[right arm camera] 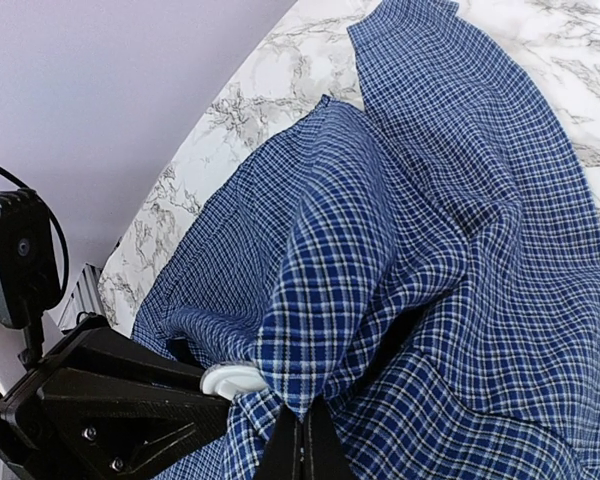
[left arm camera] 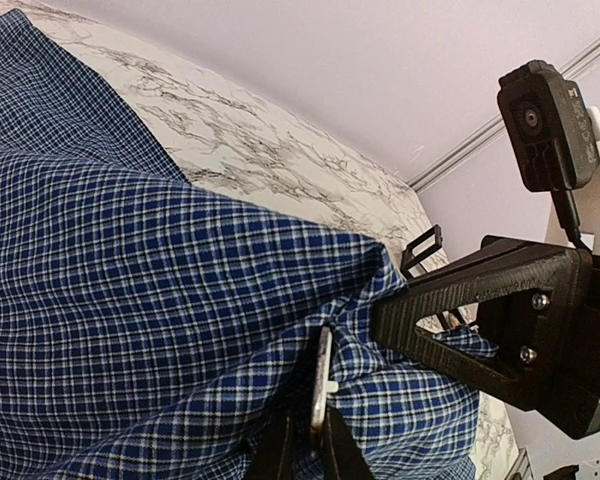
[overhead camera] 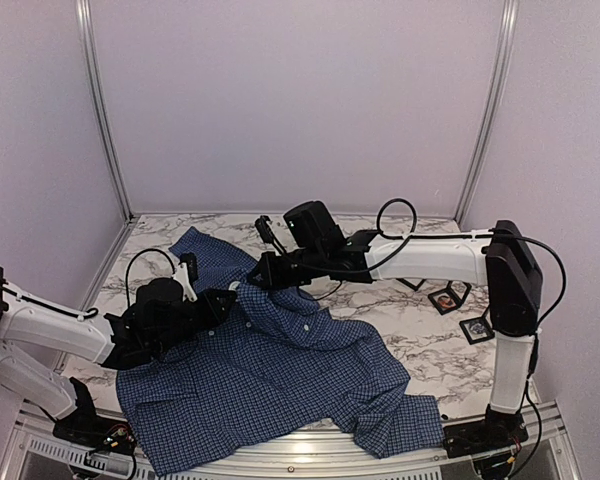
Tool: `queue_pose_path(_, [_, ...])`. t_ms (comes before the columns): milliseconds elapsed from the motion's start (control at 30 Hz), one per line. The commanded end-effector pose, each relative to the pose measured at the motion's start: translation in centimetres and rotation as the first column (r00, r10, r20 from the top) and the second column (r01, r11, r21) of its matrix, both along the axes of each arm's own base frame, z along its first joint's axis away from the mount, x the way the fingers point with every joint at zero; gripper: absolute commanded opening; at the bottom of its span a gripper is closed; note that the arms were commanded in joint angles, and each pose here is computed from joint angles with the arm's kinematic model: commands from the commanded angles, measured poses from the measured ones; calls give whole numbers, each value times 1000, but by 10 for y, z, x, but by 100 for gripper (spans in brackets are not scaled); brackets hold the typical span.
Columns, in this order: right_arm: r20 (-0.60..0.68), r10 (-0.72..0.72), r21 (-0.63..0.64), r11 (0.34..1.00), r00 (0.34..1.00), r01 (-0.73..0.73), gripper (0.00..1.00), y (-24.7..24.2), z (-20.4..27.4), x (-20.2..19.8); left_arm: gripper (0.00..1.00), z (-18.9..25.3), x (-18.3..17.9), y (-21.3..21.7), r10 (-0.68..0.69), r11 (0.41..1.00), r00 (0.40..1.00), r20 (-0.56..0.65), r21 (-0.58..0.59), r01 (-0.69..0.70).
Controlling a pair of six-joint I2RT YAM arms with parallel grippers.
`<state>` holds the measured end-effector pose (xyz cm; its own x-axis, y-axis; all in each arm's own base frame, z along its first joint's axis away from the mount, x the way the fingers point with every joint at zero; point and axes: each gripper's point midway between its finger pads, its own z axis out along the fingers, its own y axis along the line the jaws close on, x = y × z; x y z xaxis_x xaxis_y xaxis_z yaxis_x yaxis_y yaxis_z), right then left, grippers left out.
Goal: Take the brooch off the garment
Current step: Pick up the brooch from the flattened clothing, then open the brooch with the flattened clothing.
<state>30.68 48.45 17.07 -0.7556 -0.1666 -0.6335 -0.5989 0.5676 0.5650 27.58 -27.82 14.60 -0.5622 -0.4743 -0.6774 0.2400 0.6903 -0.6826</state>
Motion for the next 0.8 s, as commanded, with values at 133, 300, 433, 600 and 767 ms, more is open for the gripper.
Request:
queue_pose_path(133, [31, -26, 30, 999, 999, 25, 0, -5, 21, 7, 9, -4, -2, 1, -12, 1000, 1000, -15, 4, 12])
queue_pose_path(300, [32, -32, 25, 999, 999, 31, 0, -7, 20, 8, 0, 0, -2, 0, -16, 1000, 1000, -6, -2, 16])
queue_pose_path(433, [32, -35, 16, 999, 999, 34, 0, -12, 17, 6, 0, 13, 0, 3, -9, 1000, 1000, 26, -1, 9])
queue_pose_path(600, [30, -46, 8, 999, 998, 46, 0, -19, 10, 5, 0, 30, 3, 3, -43, 998, 997, 58, -41, 46])
queue_pose_path(767, [31, -47, 22, 999, 998, 47, 0, -25, 8, 5, 0, 41, 4, -3, -129, 989, 989, 75, -58, 133])
